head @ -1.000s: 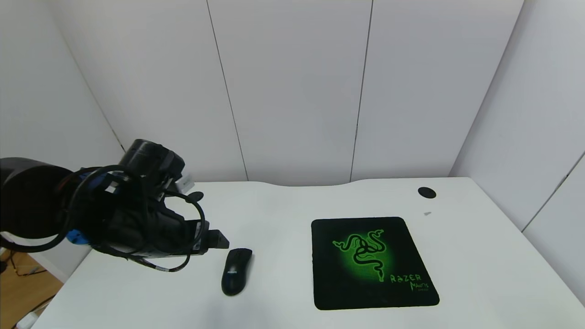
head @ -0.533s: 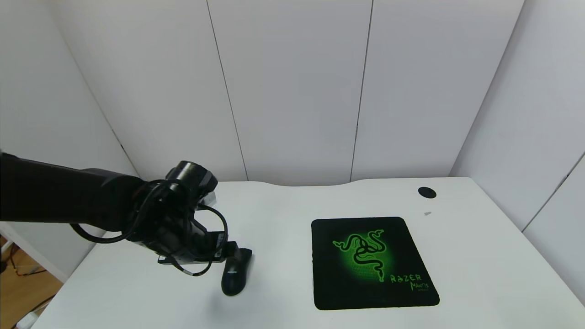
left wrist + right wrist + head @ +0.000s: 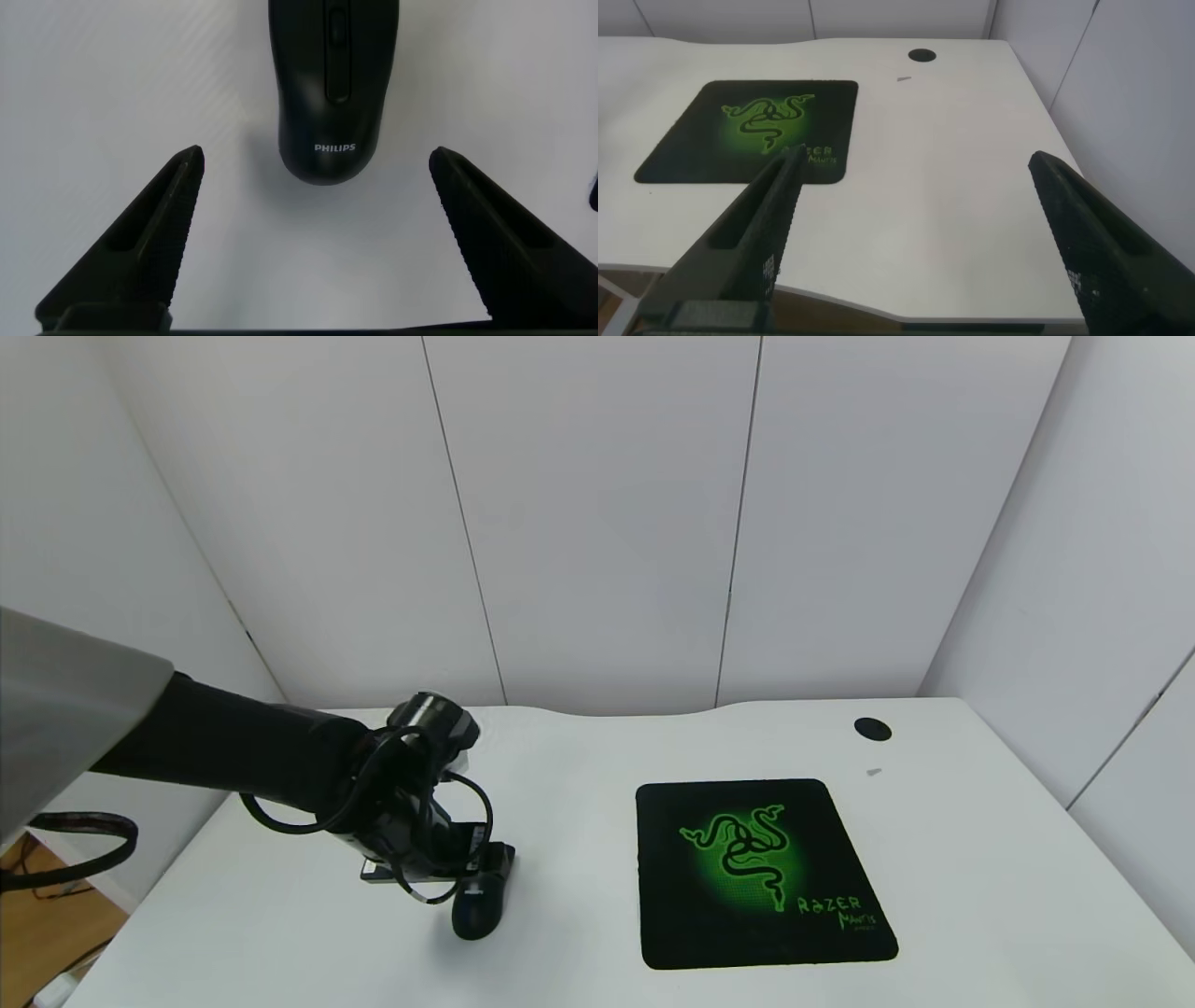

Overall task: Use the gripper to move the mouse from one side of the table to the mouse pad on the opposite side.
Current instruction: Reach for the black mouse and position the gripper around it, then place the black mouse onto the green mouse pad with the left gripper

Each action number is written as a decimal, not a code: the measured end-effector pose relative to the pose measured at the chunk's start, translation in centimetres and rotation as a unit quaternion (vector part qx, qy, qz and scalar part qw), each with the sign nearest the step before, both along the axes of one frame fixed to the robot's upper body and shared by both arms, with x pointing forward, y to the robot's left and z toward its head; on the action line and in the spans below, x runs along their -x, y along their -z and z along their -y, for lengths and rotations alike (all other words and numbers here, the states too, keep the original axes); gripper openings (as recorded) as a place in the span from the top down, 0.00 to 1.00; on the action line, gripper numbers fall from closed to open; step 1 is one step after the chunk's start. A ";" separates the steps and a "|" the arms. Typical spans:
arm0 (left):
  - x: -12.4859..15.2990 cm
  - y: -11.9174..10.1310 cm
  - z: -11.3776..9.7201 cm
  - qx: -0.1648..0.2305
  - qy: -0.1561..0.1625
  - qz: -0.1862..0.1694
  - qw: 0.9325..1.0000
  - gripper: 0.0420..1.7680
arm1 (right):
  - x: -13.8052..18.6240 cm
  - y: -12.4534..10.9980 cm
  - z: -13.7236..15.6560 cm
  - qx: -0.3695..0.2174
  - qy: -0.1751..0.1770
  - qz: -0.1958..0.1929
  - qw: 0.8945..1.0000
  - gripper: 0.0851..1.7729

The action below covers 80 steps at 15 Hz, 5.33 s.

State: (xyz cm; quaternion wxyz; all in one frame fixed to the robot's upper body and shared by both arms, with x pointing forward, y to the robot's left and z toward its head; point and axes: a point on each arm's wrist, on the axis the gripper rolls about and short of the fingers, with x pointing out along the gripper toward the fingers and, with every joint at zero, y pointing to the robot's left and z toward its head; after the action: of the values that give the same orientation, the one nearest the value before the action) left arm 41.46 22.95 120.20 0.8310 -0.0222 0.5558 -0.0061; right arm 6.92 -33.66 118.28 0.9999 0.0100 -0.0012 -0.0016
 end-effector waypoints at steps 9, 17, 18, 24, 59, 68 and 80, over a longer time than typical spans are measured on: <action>-1.2 2.7 0.7 0.005 -0.036 -0.001 0.999 0.03 | 0.0 0.0 0.0 0.000 0.000 0.000 1.000 0.04; -1.4 3.7 1.0 -0.001 -0.036 -0.011 0.999 0.03 | 0.0 0.0 0.0 0.000 0.000 0.000 1.000 0.04; -1.4 3.7 1.0 -0.001 -0.035 -0.012 0.999 0.10 | 0.0 0.0 0.0 0.000 0.000 0.000 1.000 0.04; -1.5 3.9 1.2 -0.002 -0.032 -0.013 0.999 0.49 | 0.0 0.0 0.0 0.000 0.000 0.000 1.000 0.04; 2.0 -6.6 17.3 0.067 -0.066 0.024 0.995 0.50 | 0.0 0.0 0.0 0.000 0.000 0.000 1.000 0.04; 2.4 -3.6 23.2 0.096 -0.054 0.066 0.992 0.50 | 0.0 0.0 0.0 0.000 0.000 0.000 1.000 0.04; 2.0 0.2 25.9 0.102 -0.038 0.083 0.991 0.50 | 0.0 0.0 0.0 0.000 0.000 0.000 1.000 0.04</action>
State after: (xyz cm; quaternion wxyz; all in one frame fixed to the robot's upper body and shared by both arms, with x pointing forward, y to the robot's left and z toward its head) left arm 39.48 -2.95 120.03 0.8673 -0.1271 0.4801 -0.0327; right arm 6.92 -33.66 118.28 0.9999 0.0100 -0.0012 -0.0016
